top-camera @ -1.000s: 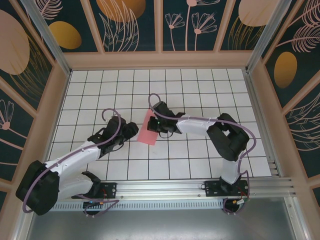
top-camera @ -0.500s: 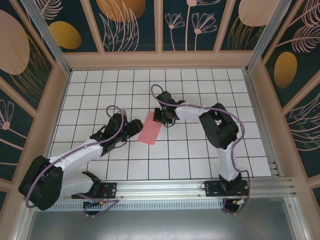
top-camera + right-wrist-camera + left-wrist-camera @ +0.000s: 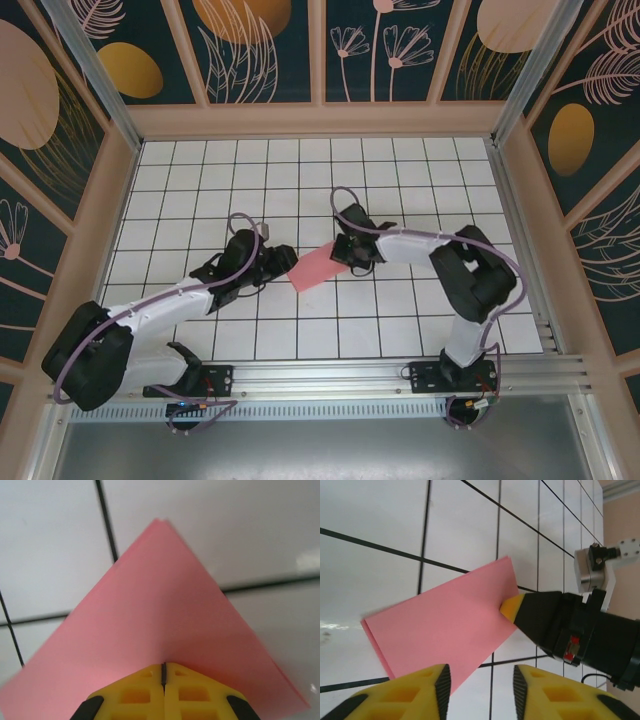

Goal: Fold a paper plane with a square sheet of paper (pick it up from the middle)
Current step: Rotate the paper at the center of the table, then first fold in half a square sheet of paper at the center of the table.

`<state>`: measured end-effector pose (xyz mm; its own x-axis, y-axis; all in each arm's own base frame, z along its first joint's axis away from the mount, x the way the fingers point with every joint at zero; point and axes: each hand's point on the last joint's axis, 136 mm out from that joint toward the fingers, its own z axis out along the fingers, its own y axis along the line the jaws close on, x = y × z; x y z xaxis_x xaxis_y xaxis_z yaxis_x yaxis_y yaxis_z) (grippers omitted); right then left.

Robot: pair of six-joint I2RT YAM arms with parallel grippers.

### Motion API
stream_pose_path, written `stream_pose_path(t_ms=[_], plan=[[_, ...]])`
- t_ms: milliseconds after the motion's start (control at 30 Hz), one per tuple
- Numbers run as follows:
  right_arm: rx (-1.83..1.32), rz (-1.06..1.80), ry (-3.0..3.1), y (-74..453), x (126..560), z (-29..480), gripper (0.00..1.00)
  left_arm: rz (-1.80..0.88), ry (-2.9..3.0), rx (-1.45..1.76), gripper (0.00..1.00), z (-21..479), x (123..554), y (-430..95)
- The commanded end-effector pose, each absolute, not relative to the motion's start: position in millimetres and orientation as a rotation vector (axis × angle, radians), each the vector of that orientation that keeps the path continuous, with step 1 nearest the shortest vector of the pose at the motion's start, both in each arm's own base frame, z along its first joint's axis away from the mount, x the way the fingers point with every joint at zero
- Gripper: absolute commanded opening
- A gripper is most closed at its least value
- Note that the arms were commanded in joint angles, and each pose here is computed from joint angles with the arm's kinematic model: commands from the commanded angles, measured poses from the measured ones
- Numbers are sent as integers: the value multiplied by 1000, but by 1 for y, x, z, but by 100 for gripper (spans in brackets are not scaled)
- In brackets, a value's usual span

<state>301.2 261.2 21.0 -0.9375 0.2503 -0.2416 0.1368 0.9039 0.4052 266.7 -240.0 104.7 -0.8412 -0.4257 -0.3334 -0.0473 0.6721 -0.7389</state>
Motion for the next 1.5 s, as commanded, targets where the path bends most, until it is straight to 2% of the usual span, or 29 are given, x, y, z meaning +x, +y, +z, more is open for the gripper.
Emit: stream_pose_path(t_ms=[0,200,433,800,1467], plan=[[234,814,2649,277,300,56,0,-1136,2382,-363,34,110,262,-256],[124,1113,2594,292,268,72,0,-1148,2406,-369,19,104,255,-274],[170,1168,2636,295,250,53,0,-1179,2460,-364,5,89,253,-293],[164,1188,2662,300,248,38,0,-1157,2537,-338,0,70,253,-308],[171,1139,2720,296,242,13,0,-1029,2662,-352,0,27,248,-303]])
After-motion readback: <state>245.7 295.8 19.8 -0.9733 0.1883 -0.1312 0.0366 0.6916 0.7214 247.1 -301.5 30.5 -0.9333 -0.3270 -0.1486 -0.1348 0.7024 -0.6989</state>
